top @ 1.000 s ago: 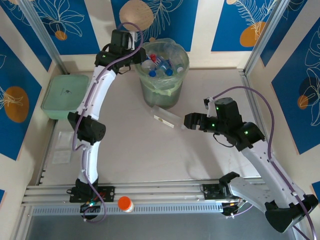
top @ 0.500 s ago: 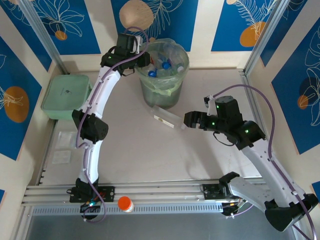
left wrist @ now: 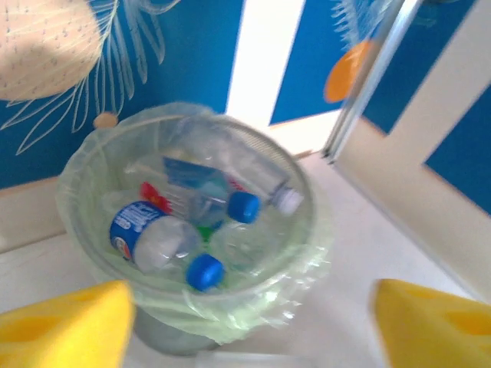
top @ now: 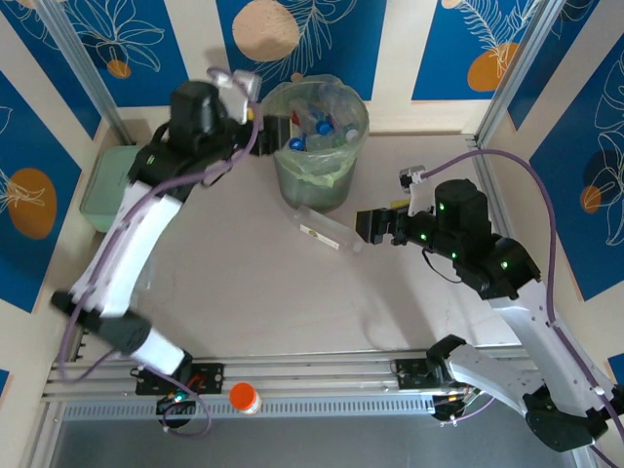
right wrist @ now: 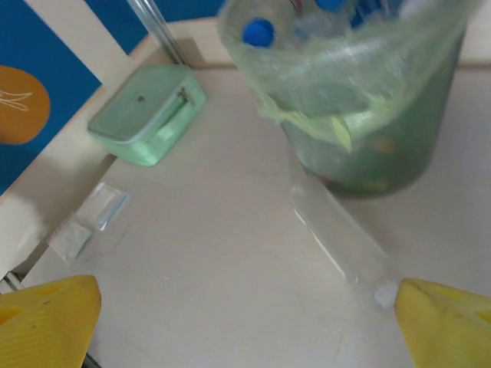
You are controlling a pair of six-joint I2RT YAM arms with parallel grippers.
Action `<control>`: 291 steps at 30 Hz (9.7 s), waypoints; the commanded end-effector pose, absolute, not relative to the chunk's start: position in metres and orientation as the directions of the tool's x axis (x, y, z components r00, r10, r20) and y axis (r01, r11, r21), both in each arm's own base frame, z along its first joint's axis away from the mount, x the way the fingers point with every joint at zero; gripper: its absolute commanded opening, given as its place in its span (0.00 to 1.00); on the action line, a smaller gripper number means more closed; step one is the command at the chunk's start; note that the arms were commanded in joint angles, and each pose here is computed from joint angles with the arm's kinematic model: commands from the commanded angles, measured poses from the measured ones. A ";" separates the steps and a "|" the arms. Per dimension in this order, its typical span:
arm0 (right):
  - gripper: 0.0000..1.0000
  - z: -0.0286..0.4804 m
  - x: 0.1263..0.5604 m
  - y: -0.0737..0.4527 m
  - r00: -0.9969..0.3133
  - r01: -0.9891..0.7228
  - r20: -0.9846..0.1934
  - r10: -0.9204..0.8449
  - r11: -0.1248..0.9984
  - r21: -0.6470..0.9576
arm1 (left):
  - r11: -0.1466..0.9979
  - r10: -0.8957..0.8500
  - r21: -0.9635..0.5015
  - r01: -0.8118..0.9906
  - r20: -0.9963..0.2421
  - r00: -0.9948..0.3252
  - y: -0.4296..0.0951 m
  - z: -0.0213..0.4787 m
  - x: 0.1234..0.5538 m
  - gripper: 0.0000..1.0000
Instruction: Put the plastic bottles in the bin
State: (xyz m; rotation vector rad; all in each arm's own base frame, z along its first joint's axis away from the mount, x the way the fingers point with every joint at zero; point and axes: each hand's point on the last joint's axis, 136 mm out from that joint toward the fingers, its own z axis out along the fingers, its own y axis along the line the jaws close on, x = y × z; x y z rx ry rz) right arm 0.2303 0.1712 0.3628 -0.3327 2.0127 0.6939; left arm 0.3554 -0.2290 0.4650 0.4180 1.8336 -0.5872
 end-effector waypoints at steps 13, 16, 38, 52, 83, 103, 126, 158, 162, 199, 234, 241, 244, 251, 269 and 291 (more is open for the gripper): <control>0.99 0.364 0.270 0.120 0.078 -0.340 -0.996 -0.039 0.938 -0.063 | 0.994 -0.032 -0.009 0.104 -0.975 0.222 -0.072 0.429 0.261 0.99; 0.99 0.336 0.286 0.109 -0.031 -0.309 -0.999 0.016 0.951 0.025 | 0.962 -0.142 -0.187 -0.197 -0.965 0.222 -0.017 0.398 0.261 0.99; 0.99 0.163 0.344 0.220 -0.508 -0.707 -0.765 -0.396 0.699 0.108 | 0.836 -0.462 -0.547 -0.045 -0.658 -0.595 -0.100 0.228 0.269 0.99; 0.99 0.079 0.354 0.247 -0.701 -0.677 -0.520 -0.488 0.684 0.272 | 0.820 -0.393 -0.554 0.144 -0.728 -0.562 -0.117 0.257 0.262 0.98; 0.58 0.055 0.336 0.265 -0.564 -0.768 -0.415 -0.714 0.638 -0.054 | 0.824 -0.360 -0.536 0.187 -0.748 -0.558 -0.123 0.262 0.265 0.96; 0.57 0.248 0.244 0.272 -0.353 -0.842 -0.778 -0.520 0.539 0.022 | 0.705 -0.402 -0.627 0.330 -0.738 -0.543 -0.145 0.330 0.251 1.00; 0.52 0.401 0.471 0.201 -0.495 -0.456 -0.869 -0.023 0.858 0.237 | 0.751 -0.299 -0.541 0.378 -0.789 -0.536 -0.155 0.355 0.270 1.00; 0.86 0.380 0.508 0.241 -0.470 -0.506 -0.870 -0.152 0.854 0.124 | 0.841 -0.296 -0.467 0.273 -0.820 -0.490 -0.134 0.342 0.290 0.99; 0.86 0.396 0.509 0.249 -0.430 -0.536 -0.894 -0.122 0.832 0.145 | 0.851 -0.290 -0.452 0.266 -0.829 -0.478 -0.131 0.342 0.291 0.99; 0.53 0.416 0.519 0.239 -0.420 -0.496 -0.907 -0.030 0.845 0.202 | 0.870 -0.147 -0.317 0.378 -0.898 -0.415 -0.135 0.354 0.284 0.99; 0.99 0.153 0.332 0.011 -0.195 0.021 -0.980 -0.033 0.999 -0.038 | 0.974 0.196 0.208 -0.086 -0.972 -0.127 -0.023 0.150 0.349 0.99; 0.99 0.129 0.349 -0.017 -0.257 0.113 -0.960 0.112 0.990 0.085 | 0.975 0.166 0.182 -0.128 -0.978 -0.124 -0.017 0.125 0.358 0.99; 0.99 0.126 0.361 -0.020 -0.295 0.112 -0.945 0.141 0.987 0.112 | 0.981 0.175 0.186 -0.060 -0.973 -0.151 -0.026 0.112 0.365 0.99; 0.99 0.113 0.375 -0.010 -0.250 0.054 -0.947 0.200 0.980 0.193 | 0.985 0.169 0.174 -0.001 -0.955 -0.244 -0.028 0.101 0.386 0.99; 0.99 0.094 0.397 0.020 -0.374 -0.068 -0.923 0.093 0.989 0.128 | 0.994 0.056 0.082 -0.070 -0.946 -0.318 -0.002 0.093 0.394 0.99; 0.99 0.095 0.394 0.036 -0.395 -0.221 -0.915 0.085 0.958 0.185 | 0.993 0.098 0.071 0.091 -0.938 -0.333 -0.026 0.090 0.398 0.99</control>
